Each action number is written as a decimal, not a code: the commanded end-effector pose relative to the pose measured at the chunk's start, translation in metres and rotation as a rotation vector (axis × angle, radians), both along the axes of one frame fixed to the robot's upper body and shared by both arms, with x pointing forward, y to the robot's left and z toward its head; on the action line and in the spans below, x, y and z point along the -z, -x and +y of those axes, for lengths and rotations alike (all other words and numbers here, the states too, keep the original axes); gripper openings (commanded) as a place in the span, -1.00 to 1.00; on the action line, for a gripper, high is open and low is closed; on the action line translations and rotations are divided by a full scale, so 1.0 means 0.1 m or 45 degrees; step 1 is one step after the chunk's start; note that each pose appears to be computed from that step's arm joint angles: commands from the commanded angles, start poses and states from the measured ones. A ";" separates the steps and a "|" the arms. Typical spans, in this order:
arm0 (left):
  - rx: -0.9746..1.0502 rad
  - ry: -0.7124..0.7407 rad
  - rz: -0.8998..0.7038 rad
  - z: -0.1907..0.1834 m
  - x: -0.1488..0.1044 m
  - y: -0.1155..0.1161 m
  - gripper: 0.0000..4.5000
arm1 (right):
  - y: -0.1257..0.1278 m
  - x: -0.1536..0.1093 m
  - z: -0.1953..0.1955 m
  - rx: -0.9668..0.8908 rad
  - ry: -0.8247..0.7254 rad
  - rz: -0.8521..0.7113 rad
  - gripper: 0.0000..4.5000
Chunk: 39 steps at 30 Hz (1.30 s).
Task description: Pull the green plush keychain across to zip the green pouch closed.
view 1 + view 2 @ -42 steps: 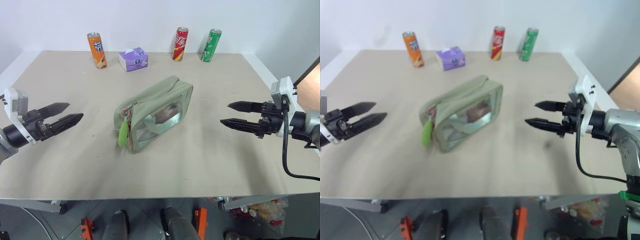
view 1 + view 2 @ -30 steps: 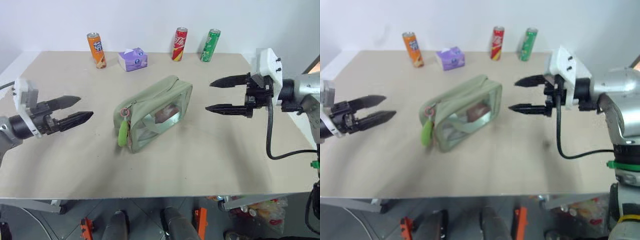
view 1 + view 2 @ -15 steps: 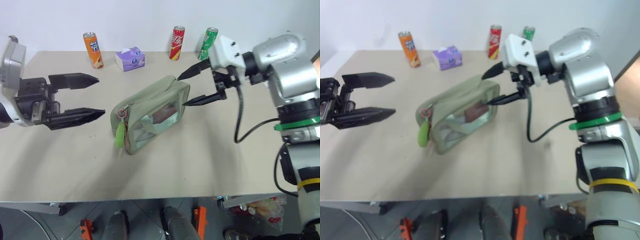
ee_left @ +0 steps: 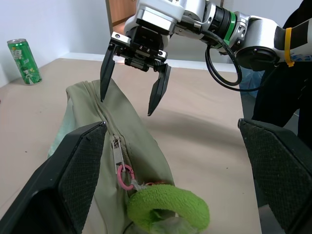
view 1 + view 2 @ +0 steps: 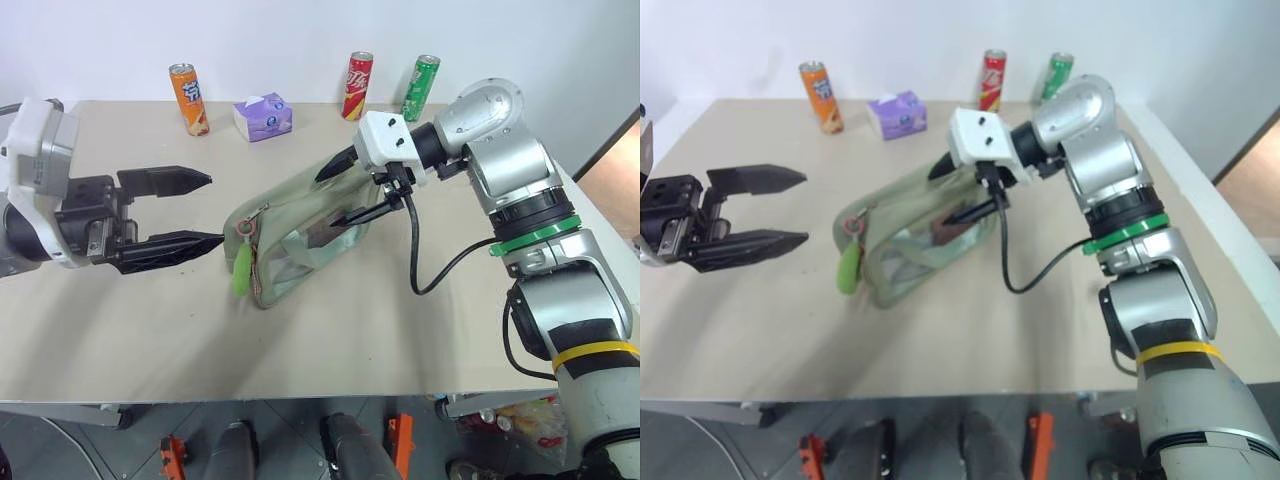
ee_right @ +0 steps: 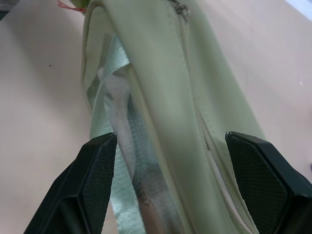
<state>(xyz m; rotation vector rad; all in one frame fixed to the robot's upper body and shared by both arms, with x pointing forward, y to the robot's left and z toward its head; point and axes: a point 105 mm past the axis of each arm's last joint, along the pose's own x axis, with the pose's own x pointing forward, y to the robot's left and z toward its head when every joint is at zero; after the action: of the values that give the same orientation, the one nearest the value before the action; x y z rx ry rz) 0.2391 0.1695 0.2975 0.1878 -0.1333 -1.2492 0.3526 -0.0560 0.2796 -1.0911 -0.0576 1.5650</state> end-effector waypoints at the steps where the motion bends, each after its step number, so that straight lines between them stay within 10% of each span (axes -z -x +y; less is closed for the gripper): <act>1: -0.002 -0.003 -0.048 -0.01 -0.04 0.02 0.99 | 0.05 -0.01 -0.02 -0.043 0.044 0.015 0.63; 11: -0.002 0.014 -0.074 -0.04 -0.07 0.02 1.00 | 0.05 0.09 -0.05 -0.041 0.053 0.059 -0.98; 39: -0.023 0.069 -0.075 -0.09 -0.03 -0.06 1.00 | -0.03 -0.50 -0.11 0.495 0.175 0.145 -0.98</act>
<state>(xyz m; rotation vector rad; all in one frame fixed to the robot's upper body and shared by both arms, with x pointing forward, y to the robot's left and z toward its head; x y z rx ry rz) 0.2463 0.1604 0.2924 0.1496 -0.1791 -1.2255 0.3705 -0.0721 0.3078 -0.9934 0.3602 1.2652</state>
